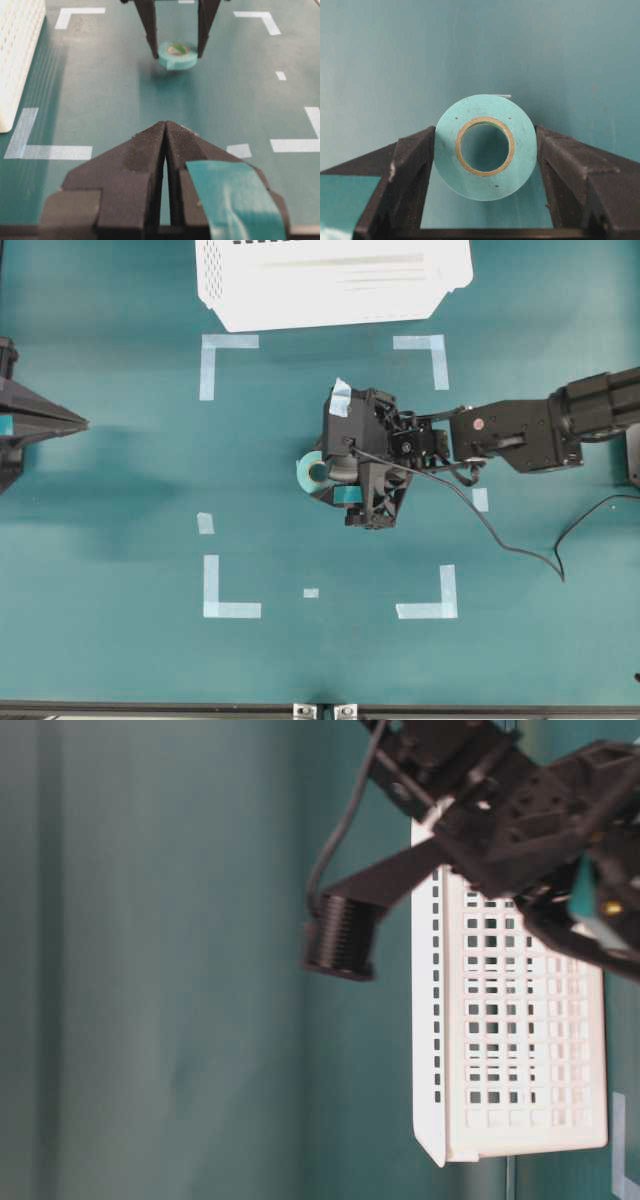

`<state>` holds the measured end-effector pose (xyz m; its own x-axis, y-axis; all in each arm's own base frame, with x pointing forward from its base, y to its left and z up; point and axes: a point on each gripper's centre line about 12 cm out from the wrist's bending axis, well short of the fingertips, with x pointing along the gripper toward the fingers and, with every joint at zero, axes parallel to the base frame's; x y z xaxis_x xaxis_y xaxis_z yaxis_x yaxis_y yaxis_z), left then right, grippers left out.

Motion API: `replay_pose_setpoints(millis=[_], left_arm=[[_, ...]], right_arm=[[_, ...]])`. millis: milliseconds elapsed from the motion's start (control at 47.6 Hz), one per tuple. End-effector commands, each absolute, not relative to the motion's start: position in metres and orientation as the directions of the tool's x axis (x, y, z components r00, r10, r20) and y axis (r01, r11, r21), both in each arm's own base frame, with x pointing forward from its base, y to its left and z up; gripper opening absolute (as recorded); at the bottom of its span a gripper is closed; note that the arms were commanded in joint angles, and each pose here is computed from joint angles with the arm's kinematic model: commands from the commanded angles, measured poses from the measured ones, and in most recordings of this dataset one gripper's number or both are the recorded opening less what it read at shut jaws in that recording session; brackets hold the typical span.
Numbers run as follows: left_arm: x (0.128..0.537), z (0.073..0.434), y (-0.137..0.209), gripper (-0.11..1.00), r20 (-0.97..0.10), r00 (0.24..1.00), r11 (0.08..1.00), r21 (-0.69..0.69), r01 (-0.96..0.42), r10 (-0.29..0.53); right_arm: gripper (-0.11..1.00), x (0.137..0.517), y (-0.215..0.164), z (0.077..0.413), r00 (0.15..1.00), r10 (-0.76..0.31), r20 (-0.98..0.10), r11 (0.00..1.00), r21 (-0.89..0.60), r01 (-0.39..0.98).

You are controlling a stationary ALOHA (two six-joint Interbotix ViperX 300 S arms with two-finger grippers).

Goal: Put the tape in the middle into the white basket.
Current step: 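Close the right gripper on the tape roll's edge, then lift the tape roll and carry it toward the white basket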

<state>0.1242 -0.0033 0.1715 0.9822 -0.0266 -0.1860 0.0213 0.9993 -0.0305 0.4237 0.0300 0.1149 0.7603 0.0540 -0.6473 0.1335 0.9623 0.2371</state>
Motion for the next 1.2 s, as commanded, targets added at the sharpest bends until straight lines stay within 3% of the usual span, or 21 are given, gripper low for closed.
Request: replay_pose_setpoints(millis=[0,315,609,945,1176], left_arm=[[0.125,0.176,-0.003,-0.11,-0.175,0.984,0.999,-0.029,0.02,-0.025],[0.125,0.176,-0.003,-0.11,-0.175,0.984,0.999,-0.029,0.022,-0.026],[0.125,0.176,-0.003,-0.11,-0.175,0.984,0.999,-0.029,0.02,-0.025],[0.125,0.176,-0.003,-0.11,-0.175,0.984,0.999,-0.029,0.02,-0.025],[0.125,0.176,-0.003,-0.11,-0.175,0.984,0.999,-0.029,0.02,-0.025]], right_arm=[[0.67,0.43,0.032,0.149,0.814,0.061,-0.577,0.961,0.253,0.108],[0.67,0.43,0.031,0.189,0.846,0.061,-0.53,0.96,0.262,0.095],[0.67,0.433,0.031,0.22,0.827,0.057,-0.559,0.962,0.251,0.103],[0.67,0.437,0.026,0.227,0.827,0.046,-0.561,0.968,0.23,0.102],[0.67,0.436,0.002,0.235,0.837,-0.003,-0.548,0.967,0.213,0.143]])
